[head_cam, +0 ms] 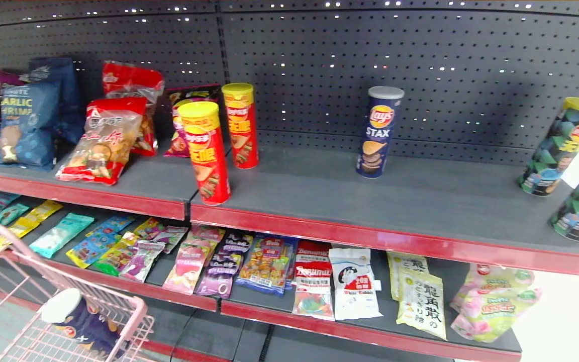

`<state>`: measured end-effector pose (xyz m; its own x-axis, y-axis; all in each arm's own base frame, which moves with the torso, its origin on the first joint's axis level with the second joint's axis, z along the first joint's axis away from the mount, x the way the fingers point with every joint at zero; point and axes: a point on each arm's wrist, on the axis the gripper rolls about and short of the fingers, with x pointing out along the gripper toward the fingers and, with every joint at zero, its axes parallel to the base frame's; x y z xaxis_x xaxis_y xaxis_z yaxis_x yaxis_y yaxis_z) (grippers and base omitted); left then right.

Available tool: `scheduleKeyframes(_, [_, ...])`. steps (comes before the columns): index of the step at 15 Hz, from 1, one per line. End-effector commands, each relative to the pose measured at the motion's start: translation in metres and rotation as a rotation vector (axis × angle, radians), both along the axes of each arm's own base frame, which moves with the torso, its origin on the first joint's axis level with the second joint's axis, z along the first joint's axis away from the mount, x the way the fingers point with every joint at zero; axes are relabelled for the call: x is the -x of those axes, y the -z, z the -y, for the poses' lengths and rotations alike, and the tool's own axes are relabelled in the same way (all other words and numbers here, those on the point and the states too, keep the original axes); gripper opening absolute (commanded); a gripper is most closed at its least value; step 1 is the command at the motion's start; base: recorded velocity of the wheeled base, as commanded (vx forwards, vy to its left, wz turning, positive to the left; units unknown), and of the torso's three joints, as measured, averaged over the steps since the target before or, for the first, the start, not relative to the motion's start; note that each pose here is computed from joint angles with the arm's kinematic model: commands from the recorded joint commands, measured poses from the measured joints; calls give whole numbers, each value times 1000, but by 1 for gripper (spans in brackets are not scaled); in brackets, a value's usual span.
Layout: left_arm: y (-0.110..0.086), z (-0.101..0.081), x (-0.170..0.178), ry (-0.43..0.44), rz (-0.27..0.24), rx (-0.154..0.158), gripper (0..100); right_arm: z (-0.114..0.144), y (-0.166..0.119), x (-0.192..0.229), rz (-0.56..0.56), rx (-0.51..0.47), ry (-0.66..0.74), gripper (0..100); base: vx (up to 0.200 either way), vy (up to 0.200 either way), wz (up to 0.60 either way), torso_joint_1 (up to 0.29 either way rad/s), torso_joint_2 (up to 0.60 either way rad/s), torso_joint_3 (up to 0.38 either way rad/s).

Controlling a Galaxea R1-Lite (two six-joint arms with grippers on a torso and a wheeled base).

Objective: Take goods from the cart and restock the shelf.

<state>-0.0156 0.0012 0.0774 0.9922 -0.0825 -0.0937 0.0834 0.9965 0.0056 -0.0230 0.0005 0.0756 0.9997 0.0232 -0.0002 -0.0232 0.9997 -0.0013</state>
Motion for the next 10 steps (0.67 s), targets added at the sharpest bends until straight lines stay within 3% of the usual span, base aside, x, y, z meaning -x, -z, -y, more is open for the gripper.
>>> scheduleKeyframes(1, [0,0,0,0,0,0,100,0,0,0,-3,0,-1,100,0,0,600,7,-7,-2])
scheduleKeyframes(8, [0,0,0,0,-1,-1,100,0,0,0,-1,-1,0,100,0,0,600,3,3,1])
scheduleKeyframes(10, [0,0,0,0,0,0,100,0,0,0,-1,-1,0,100,0,0,0,-43,87,57])
